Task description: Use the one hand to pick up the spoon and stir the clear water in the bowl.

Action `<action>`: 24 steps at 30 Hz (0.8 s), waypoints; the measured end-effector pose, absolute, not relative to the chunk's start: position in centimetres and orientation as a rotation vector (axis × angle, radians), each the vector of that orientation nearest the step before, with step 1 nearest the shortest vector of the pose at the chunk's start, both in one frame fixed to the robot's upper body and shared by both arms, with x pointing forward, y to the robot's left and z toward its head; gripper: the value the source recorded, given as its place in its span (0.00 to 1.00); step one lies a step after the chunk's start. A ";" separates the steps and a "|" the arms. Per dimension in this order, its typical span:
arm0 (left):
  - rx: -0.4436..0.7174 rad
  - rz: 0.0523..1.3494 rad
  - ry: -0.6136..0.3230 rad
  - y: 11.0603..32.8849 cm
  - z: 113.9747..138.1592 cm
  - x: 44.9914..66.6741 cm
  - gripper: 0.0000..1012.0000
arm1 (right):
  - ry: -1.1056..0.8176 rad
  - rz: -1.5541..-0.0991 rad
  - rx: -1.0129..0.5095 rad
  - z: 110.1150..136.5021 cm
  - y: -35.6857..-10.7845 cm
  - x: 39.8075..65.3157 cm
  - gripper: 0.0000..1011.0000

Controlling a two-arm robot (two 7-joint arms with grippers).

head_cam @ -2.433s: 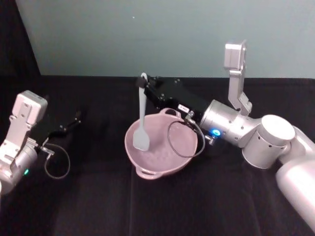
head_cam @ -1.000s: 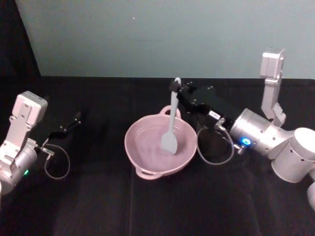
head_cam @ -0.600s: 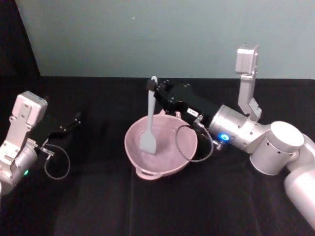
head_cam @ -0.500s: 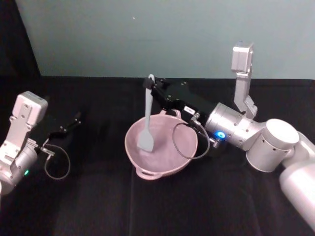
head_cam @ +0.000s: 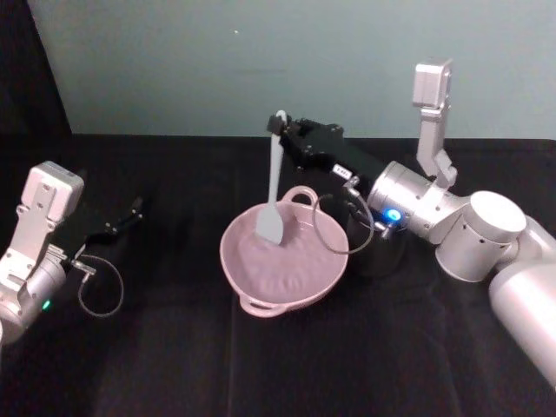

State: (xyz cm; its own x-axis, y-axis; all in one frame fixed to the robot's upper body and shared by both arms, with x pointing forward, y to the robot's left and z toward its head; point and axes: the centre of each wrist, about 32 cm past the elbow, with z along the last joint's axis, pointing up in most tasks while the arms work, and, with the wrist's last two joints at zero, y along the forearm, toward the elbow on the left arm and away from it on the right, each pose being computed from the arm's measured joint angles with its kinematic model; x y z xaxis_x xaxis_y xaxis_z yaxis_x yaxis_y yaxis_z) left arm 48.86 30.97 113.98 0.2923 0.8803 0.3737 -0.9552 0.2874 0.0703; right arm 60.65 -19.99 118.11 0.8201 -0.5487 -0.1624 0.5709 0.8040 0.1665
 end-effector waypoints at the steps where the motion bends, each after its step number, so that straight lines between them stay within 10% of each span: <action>1: 0.304 1.248 -0.285 31.0 114.0 48.9 1.00 | 0.106 -0.609 0.214 118.2 -20.3 60.7 0.11; 24: 0.304 1.248 -0.285 31.0 114.0 48.9 1.00 | 0.108 -0.672 0.179 118.6 -24.7 56.6 0.11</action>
